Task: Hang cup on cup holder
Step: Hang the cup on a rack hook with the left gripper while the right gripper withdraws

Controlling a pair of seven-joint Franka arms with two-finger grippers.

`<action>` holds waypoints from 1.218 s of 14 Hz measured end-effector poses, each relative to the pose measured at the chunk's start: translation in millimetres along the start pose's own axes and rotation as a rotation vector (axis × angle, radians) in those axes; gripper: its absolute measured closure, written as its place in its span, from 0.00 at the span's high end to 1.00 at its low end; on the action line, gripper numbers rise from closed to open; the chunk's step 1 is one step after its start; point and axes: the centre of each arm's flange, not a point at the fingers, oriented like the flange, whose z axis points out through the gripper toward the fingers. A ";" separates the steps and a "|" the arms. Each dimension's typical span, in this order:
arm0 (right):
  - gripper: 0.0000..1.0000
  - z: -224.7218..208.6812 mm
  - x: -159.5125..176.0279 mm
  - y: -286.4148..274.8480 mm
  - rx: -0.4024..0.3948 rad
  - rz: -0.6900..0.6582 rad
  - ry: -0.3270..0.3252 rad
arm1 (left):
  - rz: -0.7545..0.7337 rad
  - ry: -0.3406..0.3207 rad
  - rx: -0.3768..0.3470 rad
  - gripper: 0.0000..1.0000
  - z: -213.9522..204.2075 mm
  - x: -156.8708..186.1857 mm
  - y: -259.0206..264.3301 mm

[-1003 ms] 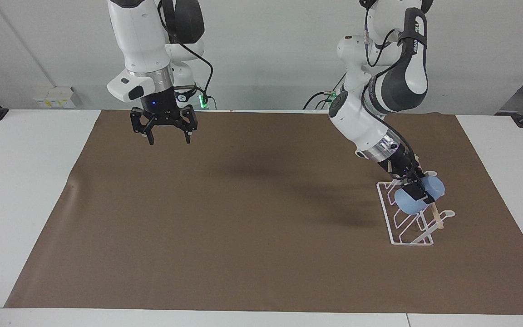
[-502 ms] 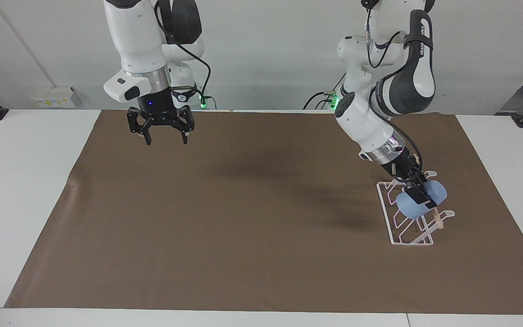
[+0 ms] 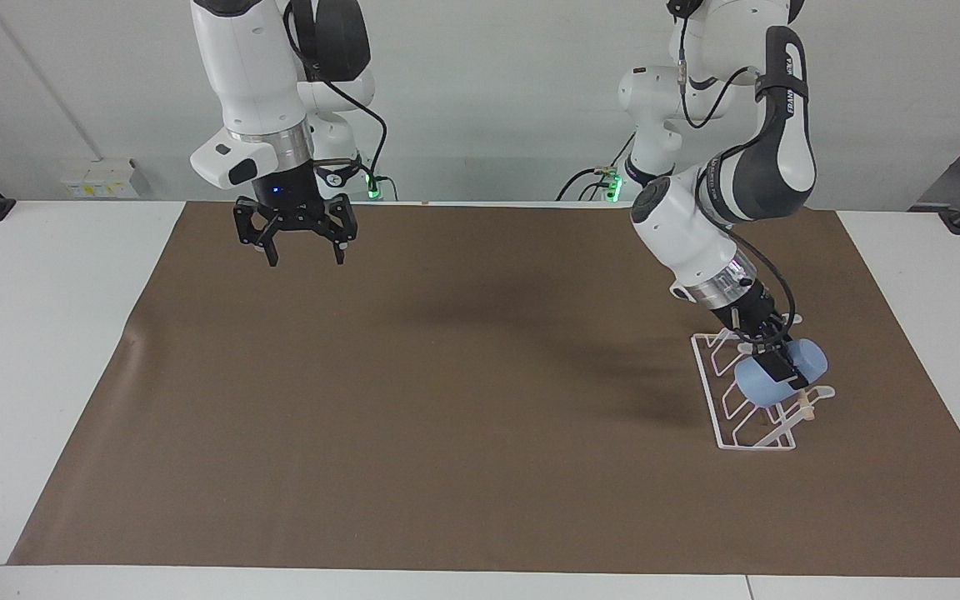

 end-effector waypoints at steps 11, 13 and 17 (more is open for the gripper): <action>1.00 0.7 -0.6 1.1 -0.001 0.002 -0.006 | -0.016 -0.006 -0.008 0.98 -4.3 -5.8 -1.8; 1.00 0.8 -0.7 1.1 -0.001 0.002 -0.006 | -0.063 0.005 -0.054 1.00 -12.3 -15.4 -3.9; 1.00 0.4 -0.9 1.1 -0.001 0.002 -0.006 | -0.245 0.116 -0.217 1.00 -62.8 -48.5 -9.8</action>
